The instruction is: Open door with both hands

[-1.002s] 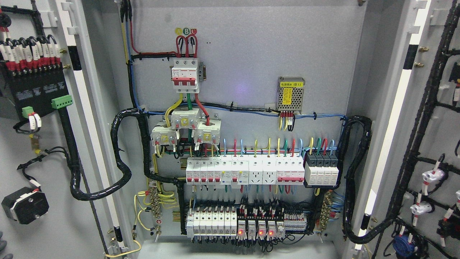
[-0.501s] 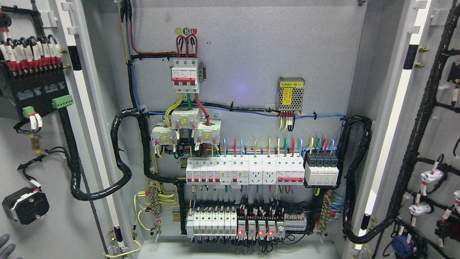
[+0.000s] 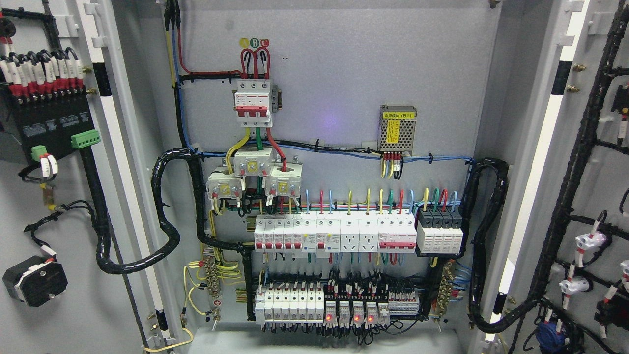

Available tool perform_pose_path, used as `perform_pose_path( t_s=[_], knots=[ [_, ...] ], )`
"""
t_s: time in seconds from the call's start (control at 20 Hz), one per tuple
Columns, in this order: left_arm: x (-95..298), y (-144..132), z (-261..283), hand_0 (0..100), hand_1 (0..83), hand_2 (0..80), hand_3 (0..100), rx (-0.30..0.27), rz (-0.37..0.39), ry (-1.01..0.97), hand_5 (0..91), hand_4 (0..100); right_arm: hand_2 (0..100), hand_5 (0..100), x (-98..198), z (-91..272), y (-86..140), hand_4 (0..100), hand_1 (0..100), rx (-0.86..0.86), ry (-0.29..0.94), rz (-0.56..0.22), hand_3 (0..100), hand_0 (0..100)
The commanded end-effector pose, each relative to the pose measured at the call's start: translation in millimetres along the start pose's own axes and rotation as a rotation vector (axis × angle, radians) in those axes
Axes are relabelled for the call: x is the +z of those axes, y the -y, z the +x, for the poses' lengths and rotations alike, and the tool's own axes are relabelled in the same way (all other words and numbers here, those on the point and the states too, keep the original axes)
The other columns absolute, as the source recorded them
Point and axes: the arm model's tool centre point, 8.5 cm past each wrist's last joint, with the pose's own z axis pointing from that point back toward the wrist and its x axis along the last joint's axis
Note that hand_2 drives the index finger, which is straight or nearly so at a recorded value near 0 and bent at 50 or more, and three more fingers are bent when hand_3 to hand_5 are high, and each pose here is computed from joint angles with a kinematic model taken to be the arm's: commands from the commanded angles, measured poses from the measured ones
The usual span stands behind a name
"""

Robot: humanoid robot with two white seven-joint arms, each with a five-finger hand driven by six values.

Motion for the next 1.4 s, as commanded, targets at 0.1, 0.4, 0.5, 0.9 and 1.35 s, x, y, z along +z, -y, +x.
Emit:
perform_pose_path(
  t_s=[0.1, 0.4, 0.5, 0.9, 1.35],
  knots=[
    [45.9, 38.3, -60.3, 0, 0.0, 0.0, 0, 0.089, -0.019, -0.208, 0.0, 0, 0, 0, -2.7, -48.8, -49.6, 0, 0, -0.136, -0.096, 0.099, 0, 0],
    [89.3, 41.6, -104.1, 0, 0.0, 0.0, 0, 0.131, 0.030, -0.377, 0.0, 0, 0, 0, 4.9, -86.1, -90.7, 0, 0, -0.154, -0.197, 0.179, 0, 0],
    [102.6, 39.5, -117.7, 0, 0.0, 0.0, 0, 0.138, 0.049, -0.429, 0.0, 0, 0, 0, 9.8, -99.7, -103.2, 0, 0, -0.174, -0.229, 0.190, 0, 0],
    [181.5, 29.2, -180.8, 0, 0.0, 0.0, 0, 0.142, 0.153, -0.673, 0.0, 0, 0, 0, 69.7, -181.2, -132.2, 0, 0, -0.240, -0.477, 0.119, 0, 0],
    [256.3, 8.8, -233.1, 0, 0.0, 0.0, 0, 0.102, 0.240, -0.890, 0.0, 0, 0, 0, 165.5, -267.2, -145.0, 0, 0, -0.366, -0.777, -0.101, 0, 0]
  ],
)
